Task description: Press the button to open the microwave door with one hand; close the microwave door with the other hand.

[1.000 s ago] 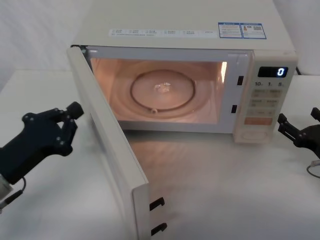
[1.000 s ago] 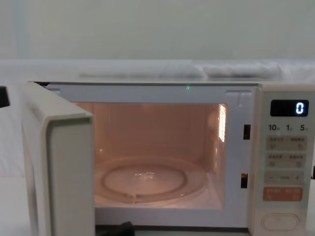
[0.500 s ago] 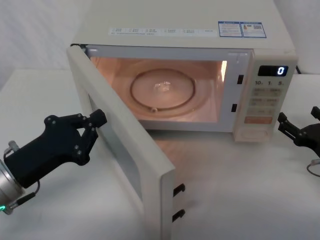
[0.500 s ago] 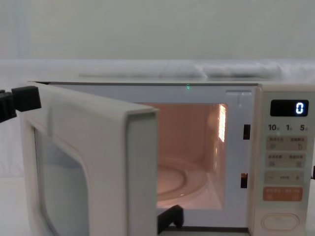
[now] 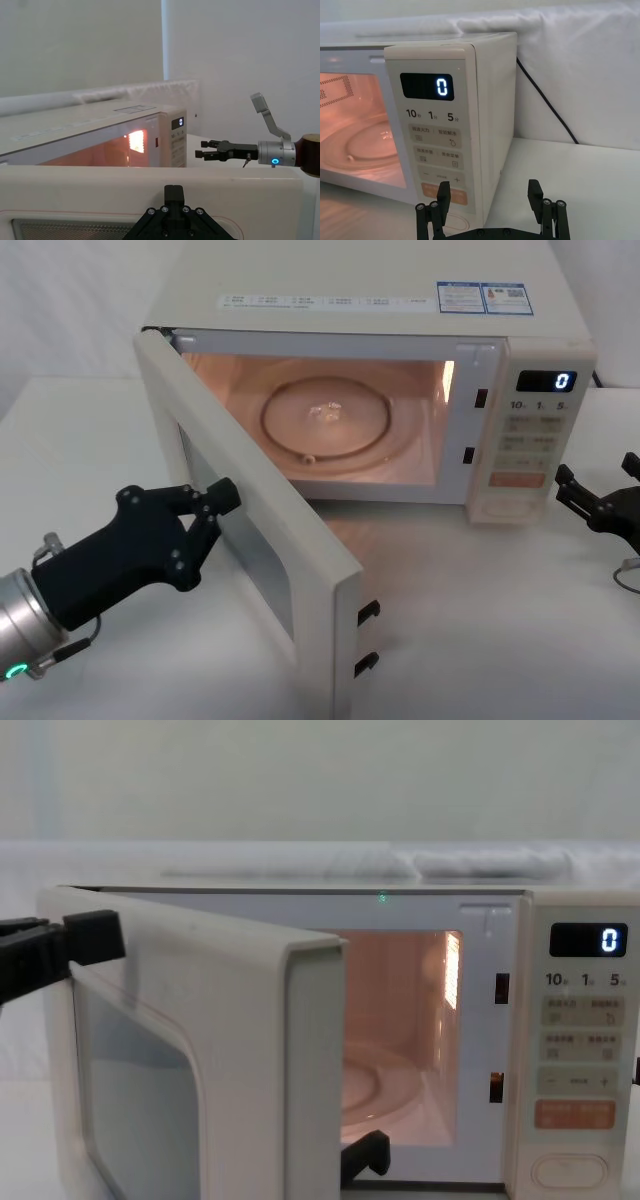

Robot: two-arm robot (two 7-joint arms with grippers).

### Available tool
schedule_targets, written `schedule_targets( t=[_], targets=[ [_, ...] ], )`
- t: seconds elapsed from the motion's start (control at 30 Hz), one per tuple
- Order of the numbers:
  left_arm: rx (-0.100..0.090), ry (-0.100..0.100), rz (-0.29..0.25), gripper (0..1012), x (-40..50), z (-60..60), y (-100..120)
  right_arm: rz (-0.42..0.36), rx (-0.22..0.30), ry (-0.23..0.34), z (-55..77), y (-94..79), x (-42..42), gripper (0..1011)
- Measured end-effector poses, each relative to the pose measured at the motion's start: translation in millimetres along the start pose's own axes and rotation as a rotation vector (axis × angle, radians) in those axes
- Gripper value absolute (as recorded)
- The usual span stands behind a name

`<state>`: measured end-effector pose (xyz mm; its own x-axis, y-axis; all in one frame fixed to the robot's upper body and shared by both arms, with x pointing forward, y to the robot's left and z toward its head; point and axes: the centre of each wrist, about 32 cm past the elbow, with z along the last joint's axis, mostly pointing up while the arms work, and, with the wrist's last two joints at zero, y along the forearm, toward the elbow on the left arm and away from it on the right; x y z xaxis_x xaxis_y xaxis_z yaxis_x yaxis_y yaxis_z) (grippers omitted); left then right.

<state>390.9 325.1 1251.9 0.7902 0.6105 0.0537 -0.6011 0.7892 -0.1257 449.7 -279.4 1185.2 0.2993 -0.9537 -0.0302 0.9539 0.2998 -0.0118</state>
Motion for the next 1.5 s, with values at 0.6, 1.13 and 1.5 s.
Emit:
schedule_targets(
  t=[0.6,1.13,1.5],
  targets=[
    [0.025,0.028,-0.072,0,7.0,-10.4,-40,0.0,0.0,0.0,0.0,0.0,0.0,1002],
    [0.041,0.012,-0.134,0,20.9,-9.5,-86,0.0,0.0,0.0,0.0,0.0,0.0,1002],
    [0.082,-0.028,-0.03,0,18.4,-14.4,-118,0.0,0.0,0.0,0.0,0.0,0.0,1002]
  ],
)
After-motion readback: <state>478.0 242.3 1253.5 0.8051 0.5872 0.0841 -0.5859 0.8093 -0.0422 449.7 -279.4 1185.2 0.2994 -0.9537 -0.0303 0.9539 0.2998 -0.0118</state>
